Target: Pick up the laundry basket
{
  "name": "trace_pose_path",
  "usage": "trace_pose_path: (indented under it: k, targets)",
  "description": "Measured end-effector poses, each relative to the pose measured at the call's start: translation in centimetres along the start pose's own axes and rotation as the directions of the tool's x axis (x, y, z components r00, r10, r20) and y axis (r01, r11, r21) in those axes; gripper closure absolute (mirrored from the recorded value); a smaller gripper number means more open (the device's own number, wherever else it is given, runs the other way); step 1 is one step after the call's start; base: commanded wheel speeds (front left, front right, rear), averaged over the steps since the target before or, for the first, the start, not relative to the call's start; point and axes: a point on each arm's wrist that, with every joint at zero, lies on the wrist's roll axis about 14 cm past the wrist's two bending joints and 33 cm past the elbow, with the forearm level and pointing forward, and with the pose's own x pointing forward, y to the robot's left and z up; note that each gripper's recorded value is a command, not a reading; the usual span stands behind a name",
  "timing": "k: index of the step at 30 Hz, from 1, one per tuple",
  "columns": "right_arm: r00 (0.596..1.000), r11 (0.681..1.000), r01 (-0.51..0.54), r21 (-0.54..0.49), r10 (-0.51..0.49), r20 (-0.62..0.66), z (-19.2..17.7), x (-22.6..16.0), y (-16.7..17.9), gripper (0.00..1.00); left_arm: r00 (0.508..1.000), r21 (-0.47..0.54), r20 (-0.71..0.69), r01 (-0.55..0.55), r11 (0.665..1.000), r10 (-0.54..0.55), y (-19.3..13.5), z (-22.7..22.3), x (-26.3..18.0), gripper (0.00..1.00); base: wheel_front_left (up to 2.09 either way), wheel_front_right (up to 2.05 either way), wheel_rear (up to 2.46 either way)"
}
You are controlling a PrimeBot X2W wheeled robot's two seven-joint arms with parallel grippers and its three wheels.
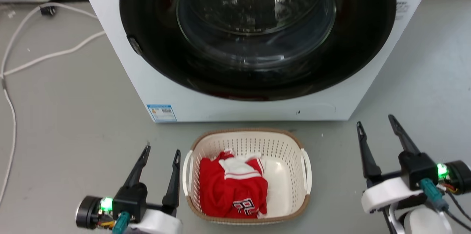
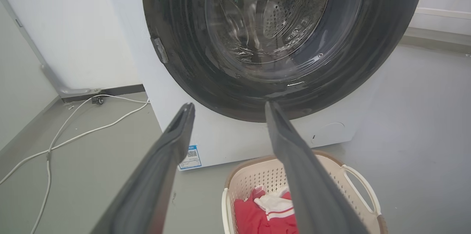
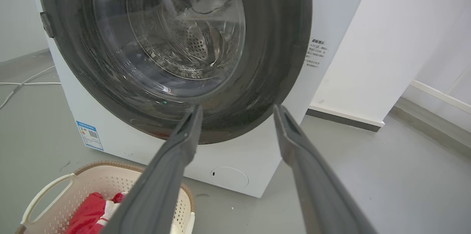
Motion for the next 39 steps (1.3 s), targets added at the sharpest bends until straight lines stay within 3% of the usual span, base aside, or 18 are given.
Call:
trace_pose_path:
  k: [8, 16, 21, 26, 32, 39]
  targets:
    - [0.989, 1.0, -0.011, 0.025, 0.014, -0.15, -6.4, 4.6, 0.0, 0.0, 0.993, 0.022, -0.114, 0.047, 0.999, -0.044, 1.7, -5.1, 5.8, 0.0, 0.0, 0.0, 0.0]
    - [0.944, 0.994, -0.017, 0.107, 0.052, -0.327, -14.7, 8.0, 1.3, 0.0, 0.965, 0.002, -0.247, 0.094, 0.996, -0.09, 2.6, -12.2, 10.8, 0.0, 0.0, 0.0, 0.0]
    - [0.881, 0.985, 0.011, 0.173, 0.072, -0.468, -20.5, 8.5, 2.2, 0.0, 0.923, -0.013, -0.365, 0.126, 0.992, -0.122, 2.8, -17.7, 12.2, 0.0, 0.0, 0.0, 0.0]
    - [0.784, 0.976, 0.006, 0.22, 0.132, -0.606, -25.7, 7.7, 4.2, 0.0, 0.836, -0.056, -0.522, 0.166, 0.985, -0.171, 1.9, -23.7, 11.3, 0.0, 0.0, 0.0, 0.0]
    - [0.683, 0.962, -0.016, 0.273, 0.21, -0.7, -29.5, 7.2, 6.9, 0.0, 0.736, -0.08, -0.651, 0.179, 0.98, -0.188, 2.1, -28.3, 10.3, 0.0, 0.0, 0.0, 0.0]
    - [0.552, 0.938, -0.01, 0.345, 0.293, -0.781, -32.3, 5.6, 9.7, 0.0, 0.66, -0.086, -0.73, 0.17, 0.982, -0.179, 2.9, -30.8, 9.1, 0.0, 0.0, 0.0, 0.0]
